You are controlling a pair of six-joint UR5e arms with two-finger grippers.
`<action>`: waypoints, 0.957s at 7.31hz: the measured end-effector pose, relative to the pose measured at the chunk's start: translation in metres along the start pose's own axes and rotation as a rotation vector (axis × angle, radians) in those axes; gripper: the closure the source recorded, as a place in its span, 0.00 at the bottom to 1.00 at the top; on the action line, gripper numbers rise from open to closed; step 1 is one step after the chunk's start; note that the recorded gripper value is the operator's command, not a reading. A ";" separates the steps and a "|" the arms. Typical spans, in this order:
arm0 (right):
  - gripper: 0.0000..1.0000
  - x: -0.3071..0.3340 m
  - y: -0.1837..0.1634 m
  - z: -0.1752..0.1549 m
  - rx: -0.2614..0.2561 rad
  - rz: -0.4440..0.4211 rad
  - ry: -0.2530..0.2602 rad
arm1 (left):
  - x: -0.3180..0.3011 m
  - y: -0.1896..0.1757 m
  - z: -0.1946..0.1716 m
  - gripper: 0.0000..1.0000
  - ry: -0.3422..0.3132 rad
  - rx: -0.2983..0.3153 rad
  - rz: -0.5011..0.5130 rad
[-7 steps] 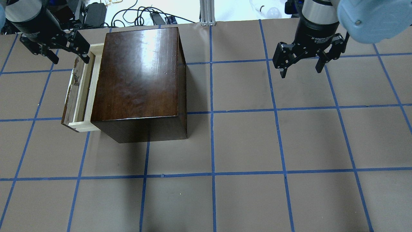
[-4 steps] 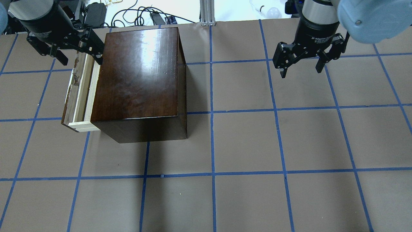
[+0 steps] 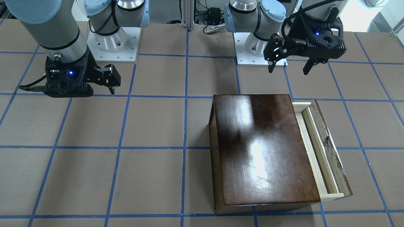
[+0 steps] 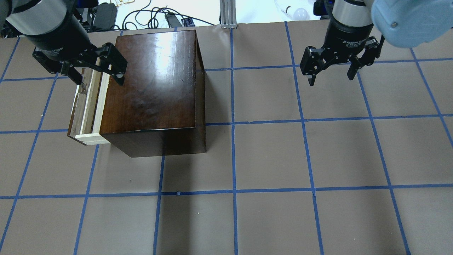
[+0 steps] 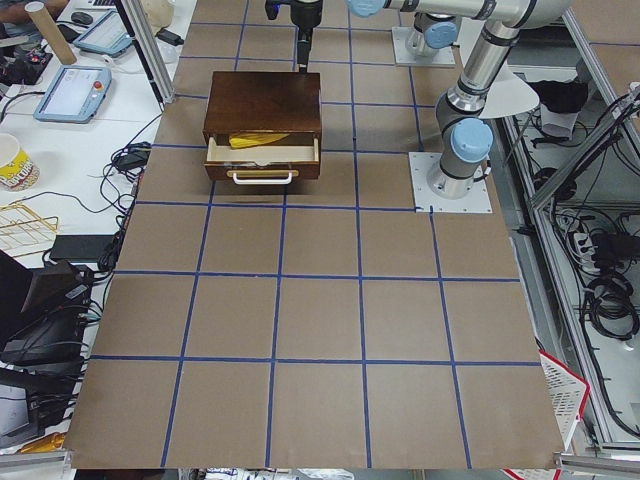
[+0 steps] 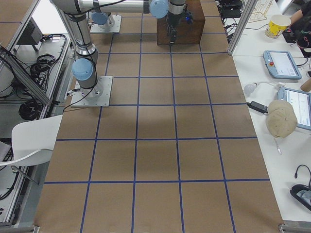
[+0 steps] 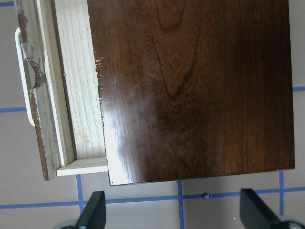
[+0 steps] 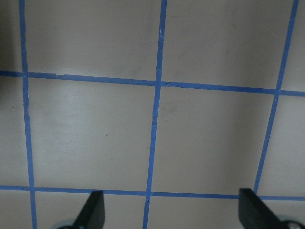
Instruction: Open drawer and put corn inside
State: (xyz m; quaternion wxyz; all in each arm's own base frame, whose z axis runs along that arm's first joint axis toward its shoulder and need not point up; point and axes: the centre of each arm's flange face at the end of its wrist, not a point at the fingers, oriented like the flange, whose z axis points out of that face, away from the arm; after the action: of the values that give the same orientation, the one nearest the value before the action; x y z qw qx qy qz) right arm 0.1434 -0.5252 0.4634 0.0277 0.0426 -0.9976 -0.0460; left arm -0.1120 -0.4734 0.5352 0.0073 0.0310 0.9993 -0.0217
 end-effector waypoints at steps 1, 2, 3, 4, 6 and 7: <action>0.00 0.000 0.000 0.000 0.000 0.000 0.000 | 0.001 0.001 -0.001 0.00 0.004 -0.005 0.001; 0.00 0.000 0.000 0.000 0.000 0.000 0.000 | 0.001 -0.001 0.001 0.00 0.007 -0.009 0.001; 0.00 0.000 0.000 0.000 0.000 -0.001 0.000 | 0.001 -0.004 0.002 0.00 0.009 -0.010 0.002; 0.00 0.000 0.000 0.000 0.000 0.000 0.000 | 0.001 -0.005 0.003 0.00 0.011 -0.009 0.002; 0.00 0.000 0.000 0.000 0.001 0.000 0.000 | 0.001 -0.006 0.003 0.00 0.012 -0.010 0.002; 0.00 0.000 0.000 0.000 0.000 0.000 0.000 | 0.002 -0.006 0.003 0.00 0.013 -0.010 0.002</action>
State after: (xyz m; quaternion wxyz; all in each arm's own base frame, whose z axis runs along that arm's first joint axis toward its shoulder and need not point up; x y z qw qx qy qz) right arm 0.1433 -0.5251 0.4636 0.0277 0.0425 -0.9977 -0.0458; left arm -0.1139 -0.4796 0.5321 0.0012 0.0321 0.9993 -0.0164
